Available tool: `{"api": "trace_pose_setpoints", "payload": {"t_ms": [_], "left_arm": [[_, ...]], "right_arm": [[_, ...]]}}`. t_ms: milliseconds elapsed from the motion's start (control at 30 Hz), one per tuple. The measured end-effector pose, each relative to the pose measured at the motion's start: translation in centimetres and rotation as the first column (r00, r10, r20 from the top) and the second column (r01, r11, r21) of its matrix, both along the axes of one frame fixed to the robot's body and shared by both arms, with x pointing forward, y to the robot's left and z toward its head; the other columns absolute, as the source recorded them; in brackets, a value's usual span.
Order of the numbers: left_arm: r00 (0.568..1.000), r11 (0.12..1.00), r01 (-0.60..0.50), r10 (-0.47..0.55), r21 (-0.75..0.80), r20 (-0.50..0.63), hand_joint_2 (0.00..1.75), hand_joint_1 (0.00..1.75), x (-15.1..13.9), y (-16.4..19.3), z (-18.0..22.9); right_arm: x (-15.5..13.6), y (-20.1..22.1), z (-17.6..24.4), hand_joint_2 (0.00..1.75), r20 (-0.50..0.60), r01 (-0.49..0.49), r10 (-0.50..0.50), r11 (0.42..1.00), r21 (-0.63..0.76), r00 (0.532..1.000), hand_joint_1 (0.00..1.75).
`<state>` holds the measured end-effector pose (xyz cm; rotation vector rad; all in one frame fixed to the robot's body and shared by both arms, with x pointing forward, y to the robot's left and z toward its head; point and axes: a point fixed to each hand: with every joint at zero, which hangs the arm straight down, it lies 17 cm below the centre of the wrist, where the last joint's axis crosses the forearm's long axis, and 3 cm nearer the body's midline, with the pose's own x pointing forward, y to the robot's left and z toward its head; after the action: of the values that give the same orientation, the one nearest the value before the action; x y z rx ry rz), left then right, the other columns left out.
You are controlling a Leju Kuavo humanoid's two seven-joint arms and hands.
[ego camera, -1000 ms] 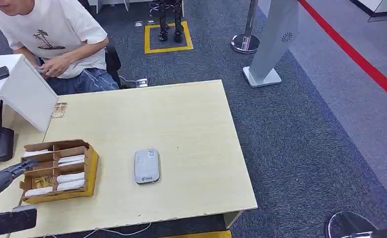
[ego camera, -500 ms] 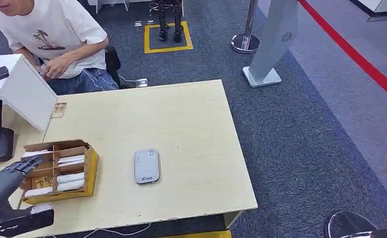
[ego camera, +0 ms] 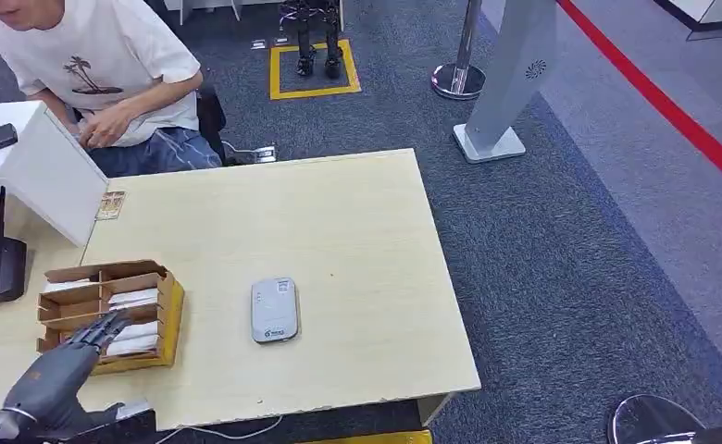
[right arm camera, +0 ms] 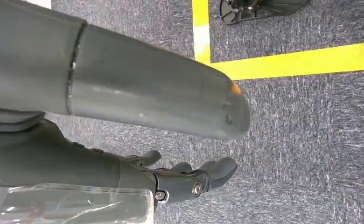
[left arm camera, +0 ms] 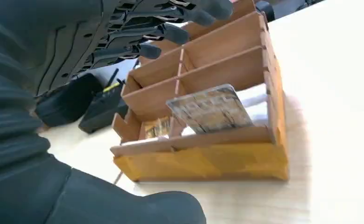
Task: Pass the card to the sensor for recognition and then transmit it.
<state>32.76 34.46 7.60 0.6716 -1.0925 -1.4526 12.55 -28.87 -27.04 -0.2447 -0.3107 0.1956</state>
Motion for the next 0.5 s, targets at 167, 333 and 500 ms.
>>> {"api": "trace_pose_setpoints", "payload": {"t_ms": [167,333,500], "left_arm": [[1.000,1.000,-0.007,0.006,-0.015,-0.026,1.75,0.00,-0.9,-0.4,-1.0],[0.999,1.000,-0.010,0.009,-0.024,-0.035,1.75,0.00,-1.3,-0.6,-1.3],[0.999,1.000,-0.011,0.010,-0.028,-0.041,1.75,0.00,-1.4,-0.7,-1.5]], "right_arm": [[0.0,0.0,0.0,1.75,0.000,-0.003,0.003,1.000,0.000,1.000,0.00],[0.0,0.0,0.0,1.75,0.000,-0.003,0.003,1.000,0.000,1.000,0.00],[0.0,0.0,0.0,1.75,0.000,-0.005,0.005,1.000,-0.001,1.000,0.00]]}}
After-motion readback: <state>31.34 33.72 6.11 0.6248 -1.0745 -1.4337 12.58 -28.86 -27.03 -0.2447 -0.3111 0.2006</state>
